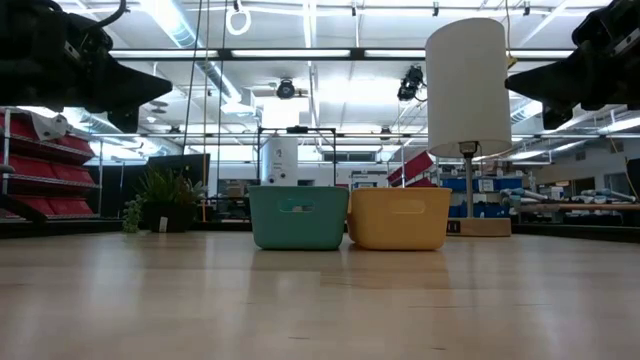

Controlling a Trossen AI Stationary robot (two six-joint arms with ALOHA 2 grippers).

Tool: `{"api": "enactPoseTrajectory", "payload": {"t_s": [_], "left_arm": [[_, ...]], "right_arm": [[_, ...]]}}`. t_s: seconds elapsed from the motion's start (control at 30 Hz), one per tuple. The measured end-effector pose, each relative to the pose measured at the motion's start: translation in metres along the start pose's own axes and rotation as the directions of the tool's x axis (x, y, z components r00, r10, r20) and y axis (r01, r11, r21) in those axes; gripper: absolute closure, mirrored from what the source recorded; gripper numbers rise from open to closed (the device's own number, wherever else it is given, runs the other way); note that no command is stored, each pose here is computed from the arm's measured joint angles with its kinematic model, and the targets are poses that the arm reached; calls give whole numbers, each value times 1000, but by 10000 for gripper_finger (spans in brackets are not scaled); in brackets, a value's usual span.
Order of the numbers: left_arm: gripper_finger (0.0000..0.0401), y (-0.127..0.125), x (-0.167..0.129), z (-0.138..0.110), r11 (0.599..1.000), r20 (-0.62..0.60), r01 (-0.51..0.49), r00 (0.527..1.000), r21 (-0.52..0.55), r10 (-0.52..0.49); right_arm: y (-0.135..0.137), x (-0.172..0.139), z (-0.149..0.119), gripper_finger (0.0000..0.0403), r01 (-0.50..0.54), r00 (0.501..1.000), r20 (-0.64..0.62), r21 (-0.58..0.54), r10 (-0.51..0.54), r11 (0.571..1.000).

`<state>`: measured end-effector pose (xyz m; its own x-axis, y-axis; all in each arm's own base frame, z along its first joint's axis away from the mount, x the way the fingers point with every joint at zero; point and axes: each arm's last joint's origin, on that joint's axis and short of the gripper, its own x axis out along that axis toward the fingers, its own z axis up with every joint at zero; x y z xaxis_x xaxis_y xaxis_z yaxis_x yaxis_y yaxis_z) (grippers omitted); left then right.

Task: Sort batteries
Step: Return to Home Position

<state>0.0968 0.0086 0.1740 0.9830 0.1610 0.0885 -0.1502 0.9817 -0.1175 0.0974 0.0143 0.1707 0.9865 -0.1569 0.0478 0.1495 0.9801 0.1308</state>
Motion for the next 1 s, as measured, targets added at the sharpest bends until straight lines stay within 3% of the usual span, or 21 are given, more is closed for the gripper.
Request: {"api": "enactPoseTrajectory", "payload": {"t_s": [1.0], "left_arm": [[373, 0, 0, 0, 1000, 3, 3, 1000, -1, -3]], "right_arm": [[0, 0, 0, 390, 0, 1000, 0, 0, 0, 1000]]}}
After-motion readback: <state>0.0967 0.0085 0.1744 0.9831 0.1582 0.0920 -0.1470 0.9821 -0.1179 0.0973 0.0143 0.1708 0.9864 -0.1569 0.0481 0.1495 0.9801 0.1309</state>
